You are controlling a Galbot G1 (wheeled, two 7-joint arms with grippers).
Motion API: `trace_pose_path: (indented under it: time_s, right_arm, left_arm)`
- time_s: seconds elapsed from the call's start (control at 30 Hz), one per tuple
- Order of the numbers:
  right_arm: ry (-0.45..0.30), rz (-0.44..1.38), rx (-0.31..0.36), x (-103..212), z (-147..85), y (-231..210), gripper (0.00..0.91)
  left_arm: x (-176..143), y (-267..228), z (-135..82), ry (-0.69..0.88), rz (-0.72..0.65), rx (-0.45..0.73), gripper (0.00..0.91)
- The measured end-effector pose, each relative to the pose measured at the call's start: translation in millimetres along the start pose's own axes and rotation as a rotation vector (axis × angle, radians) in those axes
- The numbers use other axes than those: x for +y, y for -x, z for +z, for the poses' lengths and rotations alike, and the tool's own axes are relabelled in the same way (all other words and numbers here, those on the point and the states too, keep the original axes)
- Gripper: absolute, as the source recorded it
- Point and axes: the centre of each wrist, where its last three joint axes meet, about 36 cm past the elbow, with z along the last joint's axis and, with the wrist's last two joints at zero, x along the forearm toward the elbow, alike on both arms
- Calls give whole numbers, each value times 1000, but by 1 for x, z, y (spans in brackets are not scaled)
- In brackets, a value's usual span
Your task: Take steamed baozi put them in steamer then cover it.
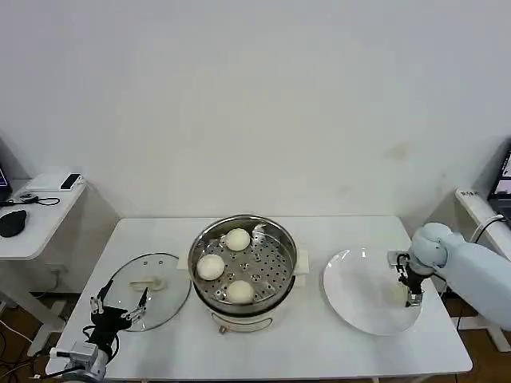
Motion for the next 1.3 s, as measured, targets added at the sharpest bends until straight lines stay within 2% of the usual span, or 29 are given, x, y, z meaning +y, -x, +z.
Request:
trace_pose_path:
  time_s: [0.53, 0.67, 1.0, 1.3]
  right_arm:
    - [25, 20, -26, -4, 5, -21, 675]
    - [20, 39, -57, -10, -3, -40, 665]
    - [-8, 134, -208, -41, -51, -125, 675]
    - [-82, 177, -348, -60, -122, -206, 675]
  left_arm:
    - [-1, 3, -1, -3, 0, -8, 907]
    - [0, 4, -2, -2, -3, -10, 907]
    - [6, 3, -8, 29, -9, -25, 907]
    - [7, 4, -14, 40, -8, -44, 907]
